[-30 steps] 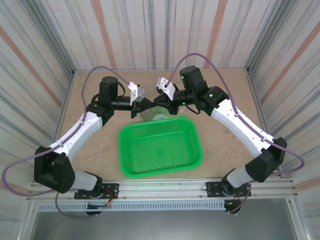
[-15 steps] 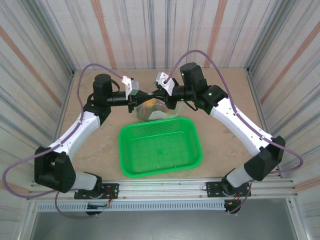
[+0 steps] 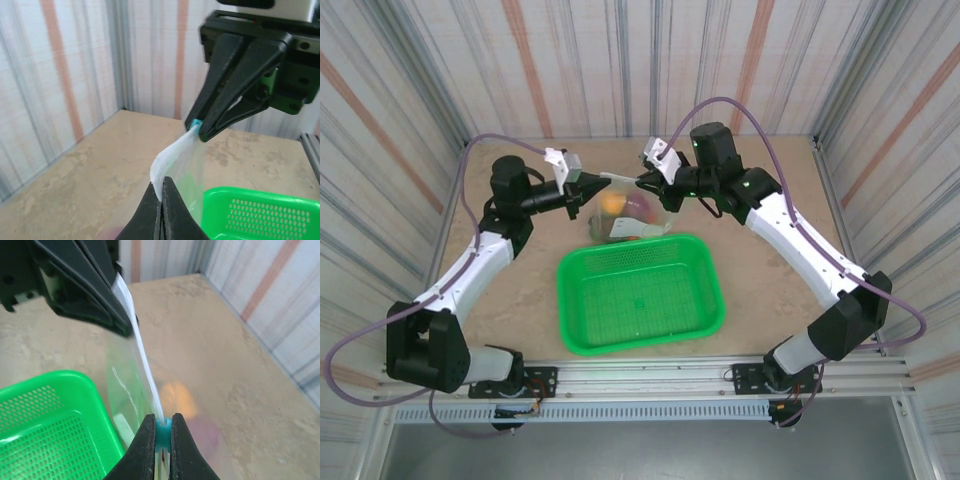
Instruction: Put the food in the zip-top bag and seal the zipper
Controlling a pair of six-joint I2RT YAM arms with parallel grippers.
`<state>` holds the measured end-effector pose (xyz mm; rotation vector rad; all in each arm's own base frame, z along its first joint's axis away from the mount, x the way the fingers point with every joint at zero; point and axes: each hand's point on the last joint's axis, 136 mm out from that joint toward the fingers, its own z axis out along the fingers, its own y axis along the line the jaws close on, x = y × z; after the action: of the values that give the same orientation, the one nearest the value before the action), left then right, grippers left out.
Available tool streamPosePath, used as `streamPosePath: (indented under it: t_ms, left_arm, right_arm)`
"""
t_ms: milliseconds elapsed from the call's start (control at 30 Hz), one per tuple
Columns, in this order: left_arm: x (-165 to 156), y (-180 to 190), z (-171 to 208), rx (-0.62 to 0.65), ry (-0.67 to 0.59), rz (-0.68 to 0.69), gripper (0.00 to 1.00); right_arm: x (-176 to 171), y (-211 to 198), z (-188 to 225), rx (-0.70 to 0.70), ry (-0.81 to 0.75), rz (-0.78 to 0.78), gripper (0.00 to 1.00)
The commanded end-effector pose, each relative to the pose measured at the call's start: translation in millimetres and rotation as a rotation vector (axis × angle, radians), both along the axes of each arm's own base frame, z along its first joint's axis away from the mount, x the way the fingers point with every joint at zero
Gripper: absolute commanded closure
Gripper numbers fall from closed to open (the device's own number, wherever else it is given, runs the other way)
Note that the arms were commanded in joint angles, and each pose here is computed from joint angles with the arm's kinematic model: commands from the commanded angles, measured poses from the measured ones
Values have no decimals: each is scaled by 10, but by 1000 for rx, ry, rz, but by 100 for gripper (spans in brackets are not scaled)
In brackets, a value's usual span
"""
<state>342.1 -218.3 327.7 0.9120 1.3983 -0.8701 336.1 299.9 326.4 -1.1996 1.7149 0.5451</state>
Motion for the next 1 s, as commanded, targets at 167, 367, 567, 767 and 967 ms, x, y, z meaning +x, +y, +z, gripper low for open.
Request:
streamPosePath:
  t_ms: [167, 367, 567, 767, 967]
  left_arm:
    - [457, 668, 123, -77, 19, 372, 100]
    - [492, 722, 68, -54, 40, 410, 100]
    - [406, 605, 190, -49, -16, 315, 100]
    - [450, 584, 346, 10, -72, 303, 100]
    - [369, 506, 619, -4, -136, 233, 100]
  right_arm:
    - [457, -1198, -121, -177, -40, -523, 100]
    - [507, -1546, -135, -141, -15, -646, 100]
    - [105, -981, -10, -7, 43, -237, 95]
    - [-238, -443, 2, -70, 56, 6, 94]
    - [-285, -216, -138, -193, -2, 24, 95]
